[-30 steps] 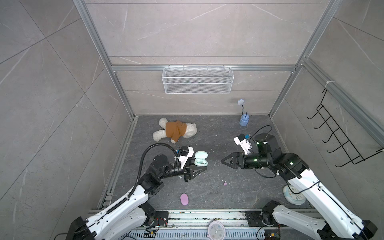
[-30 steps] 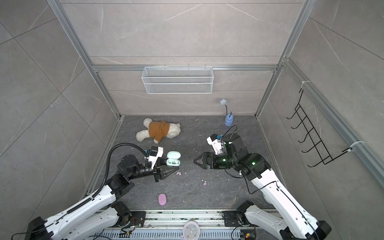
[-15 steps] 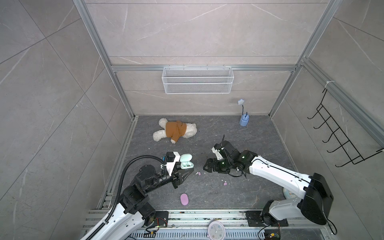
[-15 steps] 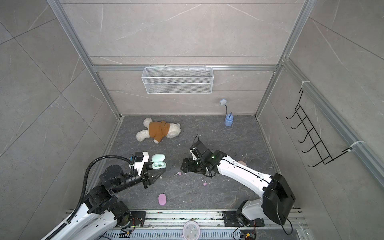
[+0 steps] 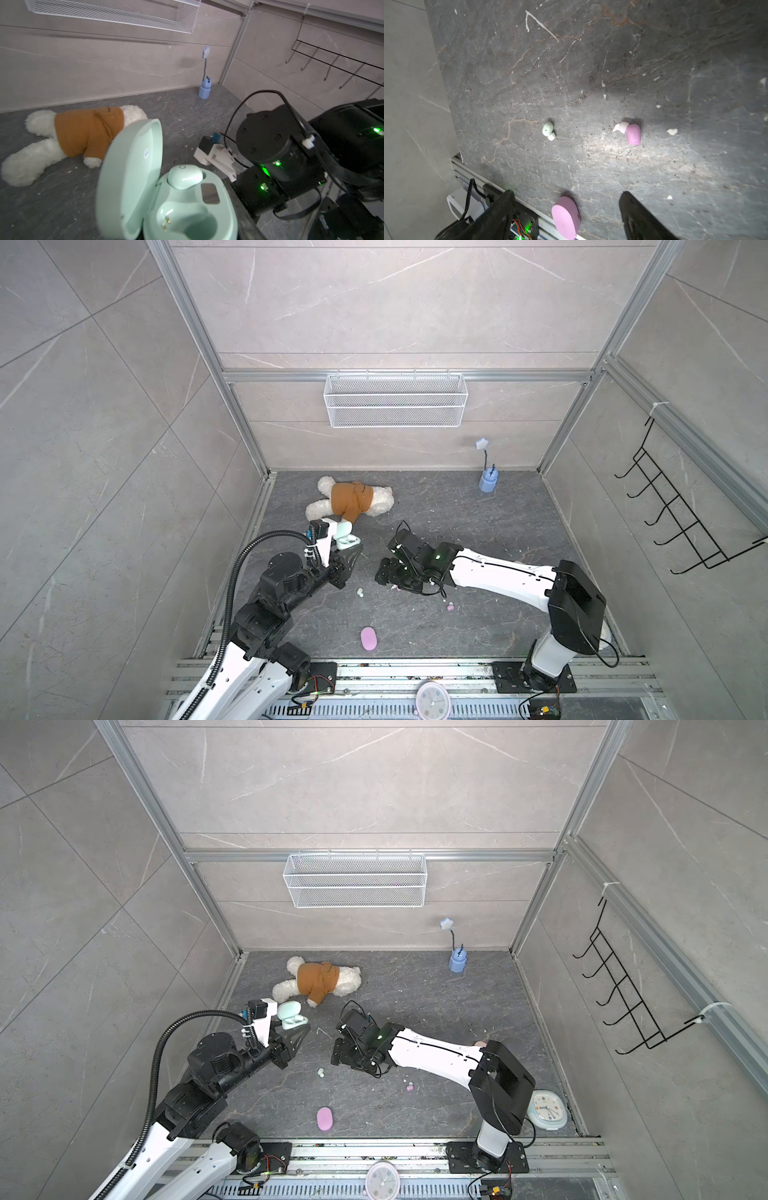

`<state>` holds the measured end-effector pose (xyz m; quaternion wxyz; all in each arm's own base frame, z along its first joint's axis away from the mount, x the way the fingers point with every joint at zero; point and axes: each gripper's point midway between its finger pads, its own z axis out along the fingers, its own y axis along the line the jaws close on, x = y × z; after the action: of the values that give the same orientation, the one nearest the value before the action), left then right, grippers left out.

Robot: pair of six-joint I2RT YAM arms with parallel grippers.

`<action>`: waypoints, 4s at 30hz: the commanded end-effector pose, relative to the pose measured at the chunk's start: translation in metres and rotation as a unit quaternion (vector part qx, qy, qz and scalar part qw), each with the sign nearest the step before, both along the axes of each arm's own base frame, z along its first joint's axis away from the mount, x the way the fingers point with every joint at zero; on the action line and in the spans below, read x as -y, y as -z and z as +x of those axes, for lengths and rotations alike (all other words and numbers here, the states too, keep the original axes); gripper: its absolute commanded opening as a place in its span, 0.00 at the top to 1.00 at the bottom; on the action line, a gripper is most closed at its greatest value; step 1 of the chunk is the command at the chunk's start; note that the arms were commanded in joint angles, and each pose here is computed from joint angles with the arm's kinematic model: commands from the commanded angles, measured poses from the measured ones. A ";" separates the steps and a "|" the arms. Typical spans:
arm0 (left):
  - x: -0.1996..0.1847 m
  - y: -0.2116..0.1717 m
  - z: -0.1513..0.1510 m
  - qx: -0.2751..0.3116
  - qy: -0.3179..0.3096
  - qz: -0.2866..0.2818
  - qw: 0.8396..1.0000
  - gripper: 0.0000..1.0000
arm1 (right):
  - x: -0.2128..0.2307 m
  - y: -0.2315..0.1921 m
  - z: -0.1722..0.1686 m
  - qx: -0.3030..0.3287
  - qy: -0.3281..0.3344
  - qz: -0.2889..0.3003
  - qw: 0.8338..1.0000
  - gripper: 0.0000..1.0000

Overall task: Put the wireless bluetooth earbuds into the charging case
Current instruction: 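Move the right gripper down over the second mint earbud on the table, then close the right gripper on the second mint earbud, then lift the second earbud and carry it toward the case with the right gripper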

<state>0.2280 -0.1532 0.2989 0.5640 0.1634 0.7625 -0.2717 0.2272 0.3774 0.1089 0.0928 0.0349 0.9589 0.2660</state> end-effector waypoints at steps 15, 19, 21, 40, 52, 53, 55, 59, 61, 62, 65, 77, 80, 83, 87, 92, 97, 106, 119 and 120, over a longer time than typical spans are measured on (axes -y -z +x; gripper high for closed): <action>-0.073 -0.018 0.057 0.010 -0.116 -0.088 0.989 0.83 | -0.046 0.018 0.006 -0.029 0.019 -0.092 0.995 0.30; -0.074 -0.015 0.058 0.011 -0.118 -0.100 0.988 0.83 | -0.051 0.028 0.009 -0.043 0.010 -0.125 0.991 0.34; -0.073 -0.013 0.057 0.010 -0.118 -0.104 0.988 0.83 | -0.053 0.033 0.010 -0.046 0.007 -0.138 0.989 0.40; -0.069 -0.012 0.052 0.016 -0.102 -0.109 0.989 0.83 | -0.083 0.067 0.016 -0.088 -0.030 -0.182 0.979 0.54; -0.067 -0.015 0.051 0.019 -0.095 -0.108 0.989 0.83 | -0.082 0.081 0.013 -0.113 -0.026 -0.191 0.975 0.57; -0.066 -0.015 0.051 0.019 -0.094 -0.107 0.990 0.83 | -0.083 0.082 0.013 -0.114 -0.028 -0.191 0.975 0.58; -0.067 -0.015 0.051 0.018 -0.094 -0.107 0.990 0.83 | -0.084 0.083 0.013 -0.117 -0.028 -0.190 0.974 0.58; -0.066 -0.018 0.050 0.021 -0.091 -0.107 0.990 0.83 | -0.084 0.082 0.011 -0.123 -0.029 -0.189 0.974 0.58; -0.066 -0.018 0.049 0.021 -0.092 -0.106 0.990 0.83 | -0.084 0.081 0.011 -0.124 -0.029 -0.188 0.974 0.59; -0.066 -0.018 0.049 0.022 -0.092 -0.106 0.990 0.83 | -0.082 0.093 0.010 -0.131 -0.029 -0.199 0.971 0.59; -0.066 -0.019 0.049 0.022 -0.091 -0.106 0.990 0.83 | -0.083 0.096 0.010 -0.133 -0.029 -0.199 0.970 0.60; -0.065 -0.021 0.048 0.025 -0.087 -0.102 0.991 0.83 | -0.082 0.102 0.010 -0.138 -0.030 -0.207 0.968 0.66; -0.065 -0.020 0.048 0.024 -0.087 -0.100 0.991 0.83 | -0.081 0.103 0.010 -0.140 -0.031 -0.208 0.967 0.68; -0.065 -0.021 0.047 0.025 -0.087 -0.100 0.991 0.83 | -0.081 0.103 0.009 -0.141 -0.033 -0.211 0.967 0.70; -0.065 -0.021 0.047 0.025 -0.086 -0.100 0.991 0.83 | -0.080 0.102 0.009 -0.142 -0.035 -0.211 0.967 0.74; -0.064 -0.021 0.047 0.025 -0.085 -0.099 0.991 0.83 | -0.081 0.102 0.008 -0.142 -0.035 -0.210 0.967 0.80; -0.064 -0.021 0.046 0.026 -0.083 -0.096 0.992 0.83 | -0.081 0.102 0.008 -0.141 -0.036 -0.211 0.967 0.85; -0.057 -0.021 0.044 0.023 -0.061 -0.097 0.993 0.82 | -0.085 0.081 0.019 -0.107 -0.032 -0.192 0.975 0.87; -0.035 -0.008 0.039 0.001 0.001 -0.100 0.995 0.78 | -0.047 0.020 0.048 -0.064 0.018 -0.111 0.992 0.88; -0.033 -0.006 0.038 -0.001 0.007 -0.100 0.995 0.78 | -0.041 0.019 0.048 -0.065 0.024 -0.105 0.992 0.88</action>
<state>0.2713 -0.1101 0.2861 0.5573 0.0706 0.7554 -0.3372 0.2625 0.4206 0.0616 0.0072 0.0543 0.9919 0.1148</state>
